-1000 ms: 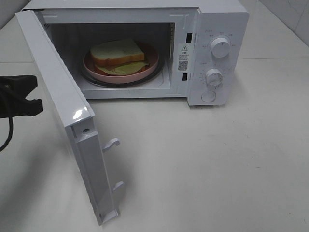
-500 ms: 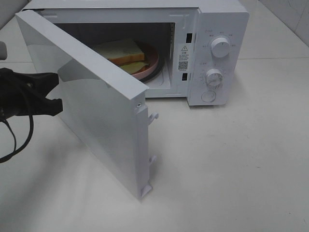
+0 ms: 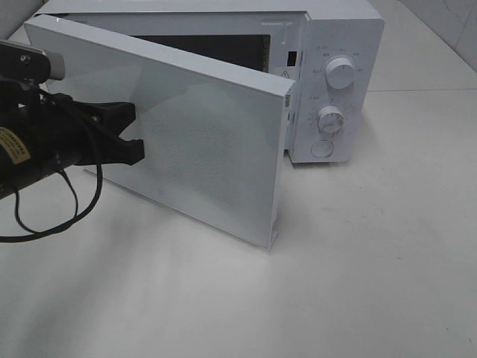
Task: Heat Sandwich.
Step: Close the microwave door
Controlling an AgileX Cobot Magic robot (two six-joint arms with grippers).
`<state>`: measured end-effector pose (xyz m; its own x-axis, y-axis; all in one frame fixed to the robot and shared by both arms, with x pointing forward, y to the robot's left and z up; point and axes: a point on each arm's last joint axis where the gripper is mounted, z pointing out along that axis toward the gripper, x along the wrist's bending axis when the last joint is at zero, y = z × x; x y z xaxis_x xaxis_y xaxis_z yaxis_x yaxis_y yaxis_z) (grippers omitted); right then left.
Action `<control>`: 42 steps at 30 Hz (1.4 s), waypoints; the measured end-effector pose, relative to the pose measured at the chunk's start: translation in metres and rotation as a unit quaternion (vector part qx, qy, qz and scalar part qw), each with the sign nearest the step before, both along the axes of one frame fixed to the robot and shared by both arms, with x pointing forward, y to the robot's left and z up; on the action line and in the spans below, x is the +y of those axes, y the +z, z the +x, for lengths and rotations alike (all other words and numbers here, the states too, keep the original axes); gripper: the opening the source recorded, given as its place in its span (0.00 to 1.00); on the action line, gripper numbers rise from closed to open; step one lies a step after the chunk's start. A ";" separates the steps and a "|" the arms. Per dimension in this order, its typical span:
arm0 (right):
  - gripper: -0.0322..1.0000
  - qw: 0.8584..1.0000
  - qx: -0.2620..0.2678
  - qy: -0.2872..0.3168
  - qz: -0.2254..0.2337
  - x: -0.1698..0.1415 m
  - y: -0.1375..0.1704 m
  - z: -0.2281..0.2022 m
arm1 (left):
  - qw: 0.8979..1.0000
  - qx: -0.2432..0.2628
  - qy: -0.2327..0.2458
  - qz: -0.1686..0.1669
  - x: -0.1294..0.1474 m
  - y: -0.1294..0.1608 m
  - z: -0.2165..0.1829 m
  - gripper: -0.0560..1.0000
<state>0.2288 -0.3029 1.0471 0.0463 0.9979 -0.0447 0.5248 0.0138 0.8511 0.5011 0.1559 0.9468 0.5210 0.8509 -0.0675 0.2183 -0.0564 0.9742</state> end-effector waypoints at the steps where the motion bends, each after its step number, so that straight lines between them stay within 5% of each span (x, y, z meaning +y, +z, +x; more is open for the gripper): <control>1: 0.77 1.000 0.000 0.000 0.000 0.000 0.000 0.000 | 1.000 -0.001 -0.002 -0.004 -0.005 0.000 0.003 0.05; 29: 0.77 1.000 0.000 0.000 0.000 0.000 0.000 0.000 | 0.997 -0.003 -0.072 -0.010 -0.103 0.008 0.044 0.05; 42: 0.77 1.000 0.000 0.000 0.000 0.000 0.000 0.000 | 0.997 0.000 -0.072 -0.010 -0.126 0.006 0.067 0.05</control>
<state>0.2288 -0.3029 1.0471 0.0463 0.9979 -0.0447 0.5248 0.0138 0.8511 0.5680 0.0302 0.9525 0.6377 0.7657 -0.0835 0.2094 -0.0680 0.9755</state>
